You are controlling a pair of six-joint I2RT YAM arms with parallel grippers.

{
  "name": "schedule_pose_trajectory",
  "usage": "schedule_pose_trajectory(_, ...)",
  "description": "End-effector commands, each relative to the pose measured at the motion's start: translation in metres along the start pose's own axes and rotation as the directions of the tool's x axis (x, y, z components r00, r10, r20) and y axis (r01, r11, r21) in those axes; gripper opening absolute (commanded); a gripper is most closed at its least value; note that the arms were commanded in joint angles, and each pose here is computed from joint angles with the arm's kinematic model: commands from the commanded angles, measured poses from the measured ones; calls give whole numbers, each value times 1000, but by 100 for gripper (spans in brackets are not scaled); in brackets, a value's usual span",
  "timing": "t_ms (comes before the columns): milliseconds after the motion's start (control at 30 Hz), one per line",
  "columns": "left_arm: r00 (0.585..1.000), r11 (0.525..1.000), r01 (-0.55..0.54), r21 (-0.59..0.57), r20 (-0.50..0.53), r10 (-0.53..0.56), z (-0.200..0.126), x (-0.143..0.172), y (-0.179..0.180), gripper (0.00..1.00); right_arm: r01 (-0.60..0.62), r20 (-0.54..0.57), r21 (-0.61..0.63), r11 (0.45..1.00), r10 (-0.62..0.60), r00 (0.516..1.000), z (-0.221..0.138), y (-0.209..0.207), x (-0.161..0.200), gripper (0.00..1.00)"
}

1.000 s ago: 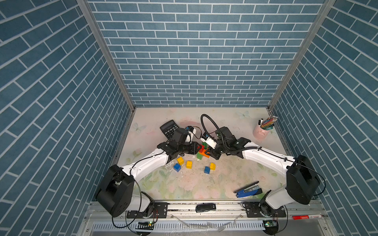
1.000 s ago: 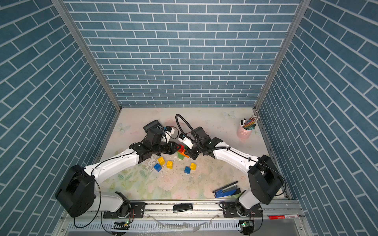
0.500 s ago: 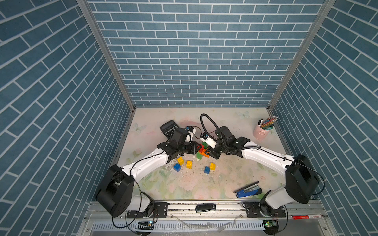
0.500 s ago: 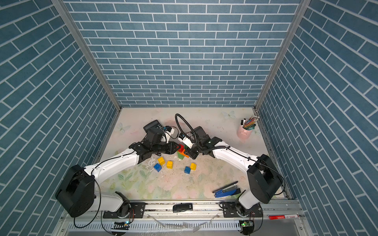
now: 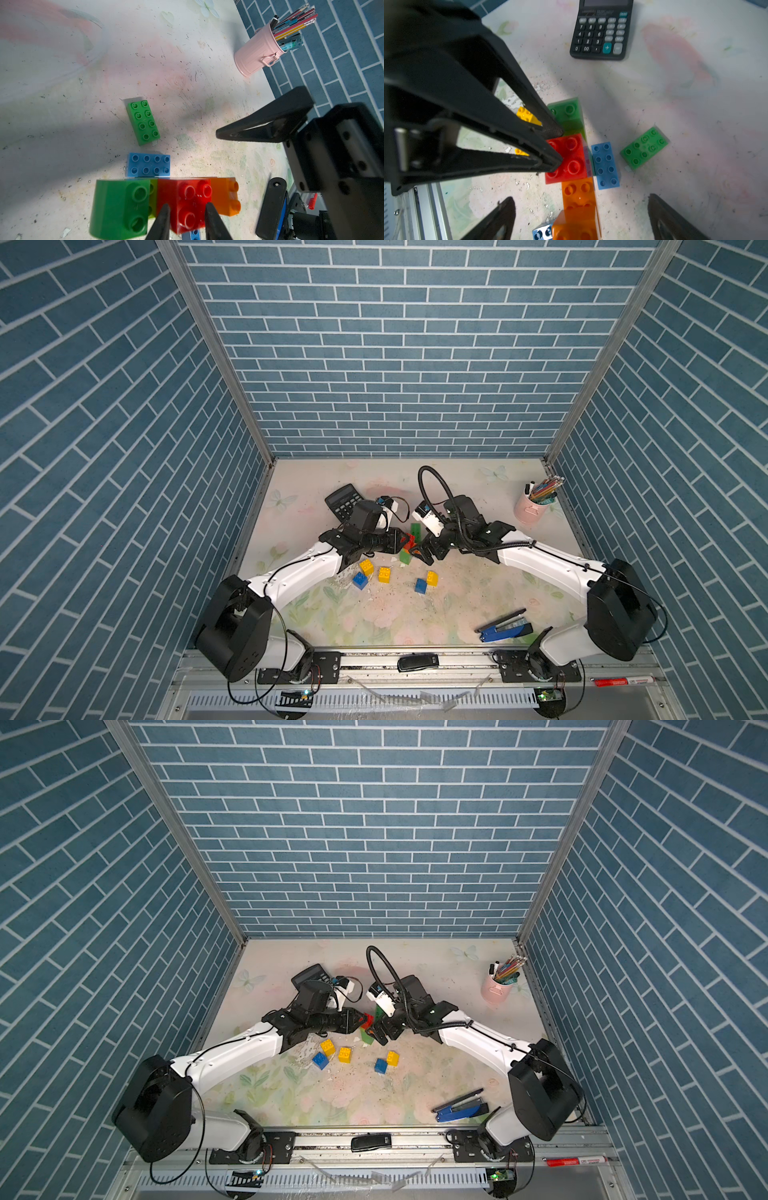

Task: Assemble a fork with lego
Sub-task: Assemble the lego brick with the lego brick.

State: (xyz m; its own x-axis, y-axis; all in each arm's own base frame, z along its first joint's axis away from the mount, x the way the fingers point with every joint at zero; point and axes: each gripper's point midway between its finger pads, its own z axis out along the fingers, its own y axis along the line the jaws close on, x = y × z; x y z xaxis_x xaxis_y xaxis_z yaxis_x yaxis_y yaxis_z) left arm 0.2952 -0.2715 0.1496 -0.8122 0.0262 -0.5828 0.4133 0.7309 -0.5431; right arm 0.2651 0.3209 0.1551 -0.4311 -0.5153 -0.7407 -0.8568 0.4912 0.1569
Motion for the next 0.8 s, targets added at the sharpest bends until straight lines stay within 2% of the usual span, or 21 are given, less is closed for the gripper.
schedule_pose_trajectory(0, 999, 999, 15, -31, -42, -17, 1, 14, 10, 30, -41, 154, 12, 999, 38, 987, -24, -1, -28, 98)
schedule_pose_trajectory(100, 999, 999, 16, -29, -41, -17, 1, 14, 10, 30, -172, 254, 73, 982, 148, 956, -45, -20, -33, 99)
schedule_pose_trajectory(200, 999, 999, 16, -34, -42, -17, 0, 14, 11, 30, -334, 334, 74, 940, 292, 896, -60, -34, -29, 99)
schedule_pose_trajectory(333, 999, 999, 15, -32, -40, -17, -1, 14, 10, 30, -466, 403, -47, 884, 443, 800, -67, -29, -21, 95)
schedule_pose_trajectory(467, 999, 999, 15, -29, -37, -16, -2, 14, 9, 30, -520, 387, -155, 840, 536, 750, -59, -18, -3, 84)
schedule_pose_trajectory(533, 999, 999, 13, -29, -38, -15, -2, 14, 9, 30, -554, 371, -191, 810, 582, 724, -55, -15, 7, 84)
schedule_pose_trajectory(633, 999, 1000, 11, -28, -42, -13, -3, 15, 9, 30, -595, 376, -251, 764, 643, 667, -53, -13, 13, 94)
schedule_pose_trajectory(767, 999, 1000, 12, -24, -40, -13, -3, 14, 8, 30, -625, 404, -317, 713, 698, 591, -55, -15, 10, 99)
